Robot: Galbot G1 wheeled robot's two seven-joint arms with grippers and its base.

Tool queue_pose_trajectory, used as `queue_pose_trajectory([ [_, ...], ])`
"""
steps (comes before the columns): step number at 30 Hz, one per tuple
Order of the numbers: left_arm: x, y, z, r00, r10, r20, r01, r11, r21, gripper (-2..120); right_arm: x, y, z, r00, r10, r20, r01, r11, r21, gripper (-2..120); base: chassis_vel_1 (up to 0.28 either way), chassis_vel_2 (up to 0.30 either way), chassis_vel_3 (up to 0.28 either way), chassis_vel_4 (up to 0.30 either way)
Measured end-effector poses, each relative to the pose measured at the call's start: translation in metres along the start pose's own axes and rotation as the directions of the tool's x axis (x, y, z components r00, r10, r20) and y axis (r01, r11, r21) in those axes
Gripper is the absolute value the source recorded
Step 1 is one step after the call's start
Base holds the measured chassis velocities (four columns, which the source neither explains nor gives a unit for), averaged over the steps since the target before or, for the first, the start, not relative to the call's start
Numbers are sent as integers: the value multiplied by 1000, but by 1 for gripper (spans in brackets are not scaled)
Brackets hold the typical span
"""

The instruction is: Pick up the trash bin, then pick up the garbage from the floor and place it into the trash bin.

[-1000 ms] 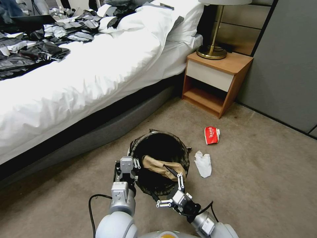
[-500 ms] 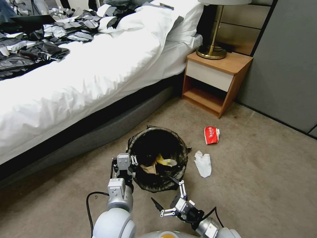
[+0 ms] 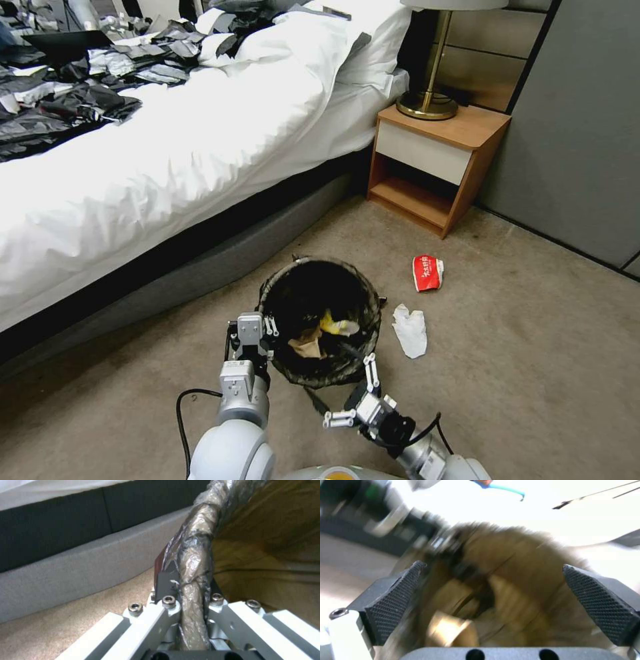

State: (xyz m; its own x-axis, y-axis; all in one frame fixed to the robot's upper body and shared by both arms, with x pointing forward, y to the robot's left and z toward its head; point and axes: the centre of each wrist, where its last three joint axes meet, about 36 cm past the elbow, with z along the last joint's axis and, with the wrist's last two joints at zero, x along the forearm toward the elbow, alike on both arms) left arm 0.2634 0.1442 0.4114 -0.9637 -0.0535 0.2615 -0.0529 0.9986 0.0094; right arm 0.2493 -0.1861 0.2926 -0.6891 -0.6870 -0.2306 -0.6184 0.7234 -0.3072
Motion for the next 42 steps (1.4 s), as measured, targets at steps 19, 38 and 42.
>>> queue_pose_trajectory([
  [19, -4, 7, 6, 1000, -27, -10, 27, 1000, -9, 0, 28, -7, -32, 882, 468, 62, -467, 884, -30, 100, 0, 0, 0, 0],
  [38, -3, 8, 9, 999, -34, -12, 34, 999, -7, 0, 64, -15, -14, 708, 707, 4, -706, 708, -15, 100, 0, 0, 0, 0],
  [42, -3, 8, 8, 999, -34, -12, 34, 999, -6, 0, 63, -16, -13, 705, 709, 0, -709, 705, -13, 100, 0, 0, 0, 0],
])
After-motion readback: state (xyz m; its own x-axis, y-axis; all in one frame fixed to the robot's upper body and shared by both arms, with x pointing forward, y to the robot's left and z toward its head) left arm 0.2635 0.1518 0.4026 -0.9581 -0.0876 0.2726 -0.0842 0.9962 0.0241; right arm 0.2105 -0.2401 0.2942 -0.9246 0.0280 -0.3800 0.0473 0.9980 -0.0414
